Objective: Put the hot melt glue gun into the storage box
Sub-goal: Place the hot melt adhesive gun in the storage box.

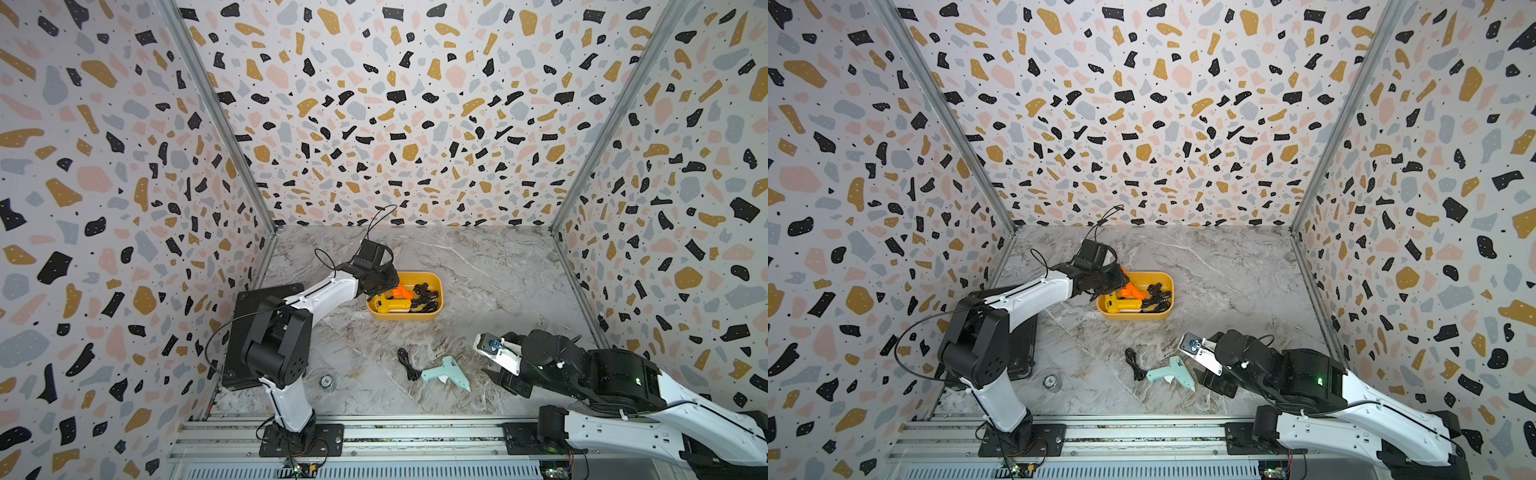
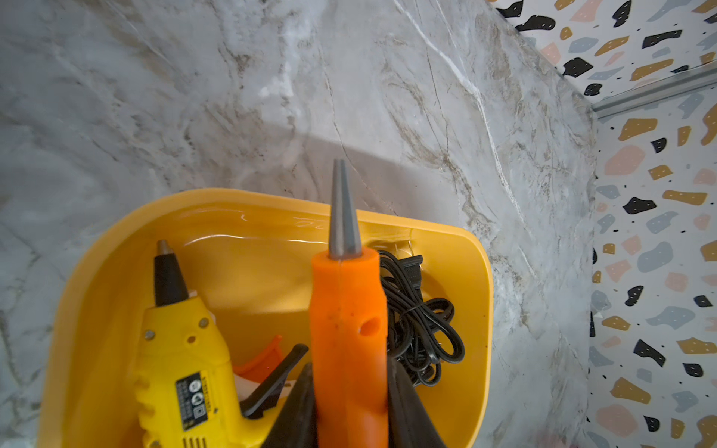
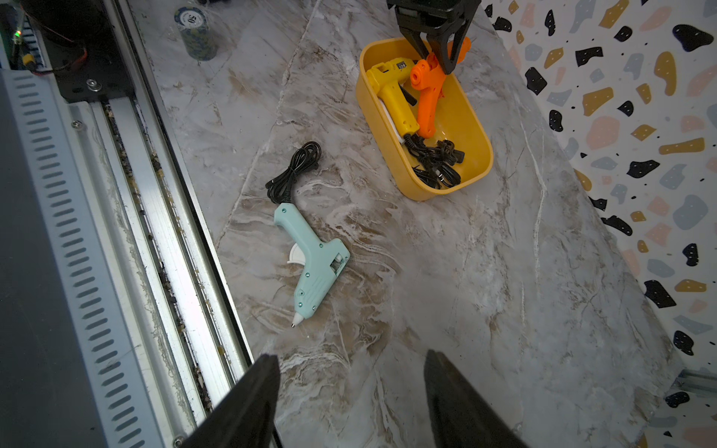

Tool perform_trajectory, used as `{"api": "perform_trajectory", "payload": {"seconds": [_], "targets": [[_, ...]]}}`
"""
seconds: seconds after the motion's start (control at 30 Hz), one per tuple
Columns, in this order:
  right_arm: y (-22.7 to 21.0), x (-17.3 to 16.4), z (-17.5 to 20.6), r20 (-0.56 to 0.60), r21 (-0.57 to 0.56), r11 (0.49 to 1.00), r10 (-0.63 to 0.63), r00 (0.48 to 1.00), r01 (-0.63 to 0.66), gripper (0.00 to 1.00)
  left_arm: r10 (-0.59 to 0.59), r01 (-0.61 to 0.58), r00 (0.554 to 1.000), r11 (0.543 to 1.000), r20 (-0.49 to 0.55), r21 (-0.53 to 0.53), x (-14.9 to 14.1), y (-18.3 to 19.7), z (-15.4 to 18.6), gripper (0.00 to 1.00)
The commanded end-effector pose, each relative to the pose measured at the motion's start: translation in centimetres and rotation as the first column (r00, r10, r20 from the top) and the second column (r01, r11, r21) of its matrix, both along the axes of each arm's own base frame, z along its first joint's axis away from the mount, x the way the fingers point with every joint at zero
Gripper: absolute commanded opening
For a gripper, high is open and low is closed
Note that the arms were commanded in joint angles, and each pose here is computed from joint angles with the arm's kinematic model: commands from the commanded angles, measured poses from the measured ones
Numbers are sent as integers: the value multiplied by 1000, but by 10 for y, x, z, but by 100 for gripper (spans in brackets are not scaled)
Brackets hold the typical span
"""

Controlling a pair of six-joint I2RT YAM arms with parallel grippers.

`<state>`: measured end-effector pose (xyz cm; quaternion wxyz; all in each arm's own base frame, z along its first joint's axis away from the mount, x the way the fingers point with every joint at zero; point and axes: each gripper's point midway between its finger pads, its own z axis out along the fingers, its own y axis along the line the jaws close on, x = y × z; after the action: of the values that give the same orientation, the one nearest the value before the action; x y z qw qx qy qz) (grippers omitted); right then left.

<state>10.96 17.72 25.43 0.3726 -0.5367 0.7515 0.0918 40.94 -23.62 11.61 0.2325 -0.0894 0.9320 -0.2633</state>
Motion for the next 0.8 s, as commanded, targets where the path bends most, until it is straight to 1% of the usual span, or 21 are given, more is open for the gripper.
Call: {"api": "perform_trajectory", "payload": {"seconds": [0.0,0.1,0.2,0.33,0.57,0.77], "targets": [[-2,0,-1,-3,-5,1000,1,1000,-1,65,70,-59,992,993,-105,106,-27,17,-28,29],[-2,-1,0,-3,3,1000,-1,1000,1,65,113,-92,983,985,-146,144,-37,25,-38,40],[-3,-1,0,-6,4,1000,-6,1000,6,65,128,-97,975,980,-179,172,-44,30,-45,47],[-2,-1,-2,-11,1,1000,-6,1000,6,65,115,-83,976,981,-185,174,-47,29,-43,56],[-2,-2,-2,-12,1,1000,-2,1000,2,65,70,-45,990,979,-123,198,-40,31,-15,65],[-2,0,0,-4,-6,1000,-5,1000,5,65,34,-21,998,972,-54,236,-32,34,26,75]]}}
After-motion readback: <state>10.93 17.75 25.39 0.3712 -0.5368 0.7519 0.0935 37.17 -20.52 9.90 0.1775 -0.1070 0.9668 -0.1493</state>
